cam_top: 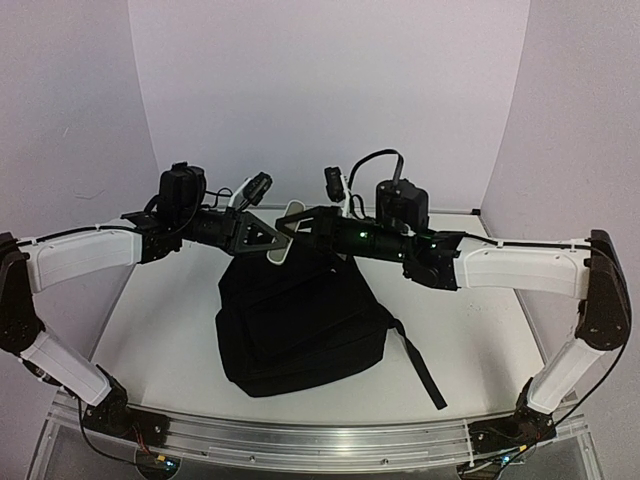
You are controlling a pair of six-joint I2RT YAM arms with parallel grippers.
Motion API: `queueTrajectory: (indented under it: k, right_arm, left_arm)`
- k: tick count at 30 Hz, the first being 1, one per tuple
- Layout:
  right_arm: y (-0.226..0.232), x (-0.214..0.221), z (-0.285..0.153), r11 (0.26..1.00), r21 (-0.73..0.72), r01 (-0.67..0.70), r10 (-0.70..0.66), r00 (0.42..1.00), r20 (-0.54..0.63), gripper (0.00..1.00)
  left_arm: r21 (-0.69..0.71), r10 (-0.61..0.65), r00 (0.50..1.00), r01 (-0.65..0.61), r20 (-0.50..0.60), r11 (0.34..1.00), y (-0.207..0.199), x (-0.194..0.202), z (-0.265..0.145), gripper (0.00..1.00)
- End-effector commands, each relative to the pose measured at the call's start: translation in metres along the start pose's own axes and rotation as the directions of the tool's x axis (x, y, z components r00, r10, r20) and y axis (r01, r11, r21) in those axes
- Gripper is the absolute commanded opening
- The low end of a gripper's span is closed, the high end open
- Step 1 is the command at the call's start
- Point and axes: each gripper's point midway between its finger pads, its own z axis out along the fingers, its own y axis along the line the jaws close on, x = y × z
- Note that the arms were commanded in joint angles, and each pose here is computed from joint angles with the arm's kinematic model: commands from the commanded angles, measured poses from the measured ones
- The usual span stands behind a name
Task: Pack the student bag
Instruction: Pick up the stationery from the corner of the board, then adjust the student bag at the center of the board.
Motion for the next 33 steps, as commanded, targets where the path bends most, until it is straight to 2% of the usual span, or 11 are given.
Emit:
queueTrajectory:
  k: [1,2,4,7,9,11,15,19,27,30,33]
  right_arm:
    - [0.023,-0.017,-0.001,0.997,-0.071,0.014,-0.011,0.999,0.048,0.0]
    - [0.021,-0.017,-0.002,0.998,-0.057,0.011,-0.008,0.999,0.052,0.08]
    - [0.013,-0.02,-0.009,1.0,-0.005,0.01,-0.01,0.997,0.079,0.34]
    - [-0.009,-0.024,-0.028,0.988,0.154,0.0,-0.018,0.993,0.114,0.65]
    - [-0.036,-0.023,-0.044,0.95,0.313,-0.02,-0.022,0.991,0.129,0.77]
    - [-0.067,-0.017,-0.066,0.877,0.478,-0.056,-0.014,0.99,0.143,0.83]
    - [-0.122,0.018,-0.116,0.701,0.703,-0.121,0.043,0.991,0.128,0.84]
    - [-0.147,0.061,-0.154,0.605,0.768,-0.211,0.163,0.977,0.139,0.77]
    - [-0.142,0.126,-0.161,0.575,0.766,-0.287,0.311,0.943,0.119,0.67]
    - [-0.149,0.138,-0.16,0.554,0.779,-0.293,0.332,0.936,0.116,0.59]
    - [-0.15,0.135,-0.15,0.574,0.767,-0.287,0.313,0.942,0.118,0.52]
  left_arm:
    - [0.043,0.063,0.998,-0.064,0.024,0.997,-0.013,-0.014,0.002,0.23]
    - [0.039,0.057,0.998,-0.058,0.023,0.998,-0.011,-0.013,0.002,0.18]
    - [0.024,0.041,0.999,-0.041,0.022,0.999,-0.006,-0.008,0.002,0.09]
    - [-0.053,0.02,0.999,-0.018,0.034,0.998,0.006,-0.005,-0.001,0.04]
    - [-0.124,-0.003,0.999,0.008,0.04,0.992,0.019,-0.002,-0.005,0.02]
    - [-0.179,-0.036,0.998,0.045,0.052,0.983,0.033,-0.001,-0.013,0.0]
    - [-0.225,-0.074,0.993,0.093,0.092,0.97,0.052,-0.003,-0.031,0.0]
    - [-0.256,-0.11,0.985,0.14,0.13,0.957,0.068,-0.007,-0.048,0.0]
    - [-0.276,-0.121,0.983,0.156,0.141,0.948,0.08,-0.01,-0.057,0.0]
    - [-0.278,-0.124,0.983,0.159,0.139,0.947,0.082,-0.009,-0.057,0.0]
    - [-0.283,-0.129,0.982,0.164,0.14,0.945,0.084,-0.008,-0.058,0.0]
